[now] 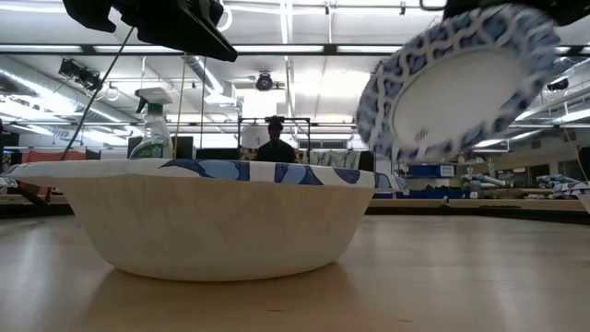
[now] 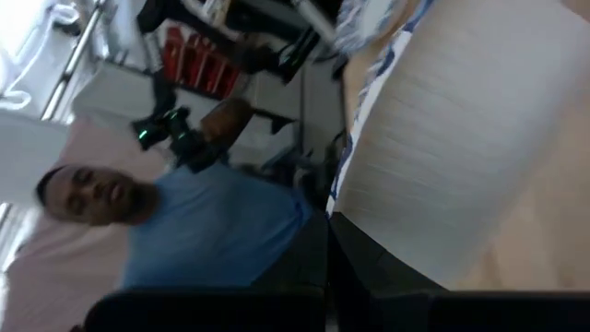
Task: Nest bowls inside each other
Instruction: Stack the white bowl on top of the stacked white bowl
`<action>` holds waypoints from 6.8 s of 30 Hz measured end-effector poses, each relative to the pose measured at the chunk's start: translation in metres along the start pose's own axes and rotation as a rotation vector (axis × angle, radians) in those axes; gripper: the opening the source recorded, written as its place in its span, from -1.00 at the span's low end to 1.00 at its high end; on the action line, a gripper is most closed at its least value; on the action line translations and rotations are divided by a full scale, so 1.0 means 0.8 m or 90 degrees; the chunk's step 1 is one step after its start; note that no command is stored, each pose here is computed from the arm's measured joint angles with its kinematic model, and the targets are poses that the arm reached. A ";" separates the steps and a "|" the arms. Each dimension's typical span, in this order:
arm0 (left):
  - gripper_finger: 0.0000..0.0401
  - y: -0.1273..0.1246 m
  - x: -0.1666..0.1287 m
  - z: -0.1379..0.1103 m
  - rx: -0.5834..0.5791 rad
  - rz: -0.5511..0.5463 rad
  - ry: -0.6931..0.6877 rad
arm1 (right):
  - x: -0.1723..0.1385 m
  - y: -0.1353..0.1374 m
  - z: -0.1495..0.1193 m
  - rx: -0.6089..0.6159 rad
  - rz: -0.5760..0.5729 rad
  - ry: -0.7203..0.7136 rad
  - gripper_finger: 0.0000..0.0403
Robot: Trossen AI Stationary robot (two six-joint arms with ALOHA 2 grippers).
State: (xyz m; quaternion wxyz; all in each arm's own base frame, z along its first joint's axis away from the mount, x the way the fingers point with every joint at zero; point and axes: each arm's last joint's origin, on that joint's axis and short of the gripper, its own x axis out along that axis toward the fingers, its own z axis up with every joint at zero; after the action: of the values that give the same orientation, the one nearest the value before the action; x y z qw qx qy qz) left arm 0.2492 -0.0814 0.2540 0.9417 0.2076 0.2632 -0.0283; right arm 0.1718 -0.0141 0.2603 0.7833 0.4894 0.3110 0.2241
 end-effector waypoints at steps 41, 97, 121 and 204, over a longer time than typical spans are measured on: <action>-0.58 -0.019 -0.006 0.007 -0.051 -0.039 -0.028 | -0.041 0.006 -0.125 0.257 -0.263 0.140 -0.84; -0.58 -0.016 -0.006 0.006 0.008 -0.035 -0.025 | 0.010 0.004 -0.046 0.080 -0.195 -0.037 -0.01; -0.58 -0.007 -0.002 0.002 -0.045 -0.022 -0.007 | 0.120 -0.042 0.074 -0.221 -0.423 -0.020 -0.01; -0.48 0.050 0.008 -0.138 -0.204 0.089 0.325 | 0.132 -0.228 0.178 0.005 -0.266 -0.239 0.27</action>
State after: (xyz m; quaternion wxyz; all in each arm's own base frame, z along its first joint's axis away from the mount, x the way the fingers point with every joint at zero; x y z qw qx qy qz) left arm 0.2077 0.0000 0.1803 0.8656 0.0744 0.4775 0.1313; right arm 0.3556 -0.1113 0.1134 0.8543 0.4510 0.2554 -0.0380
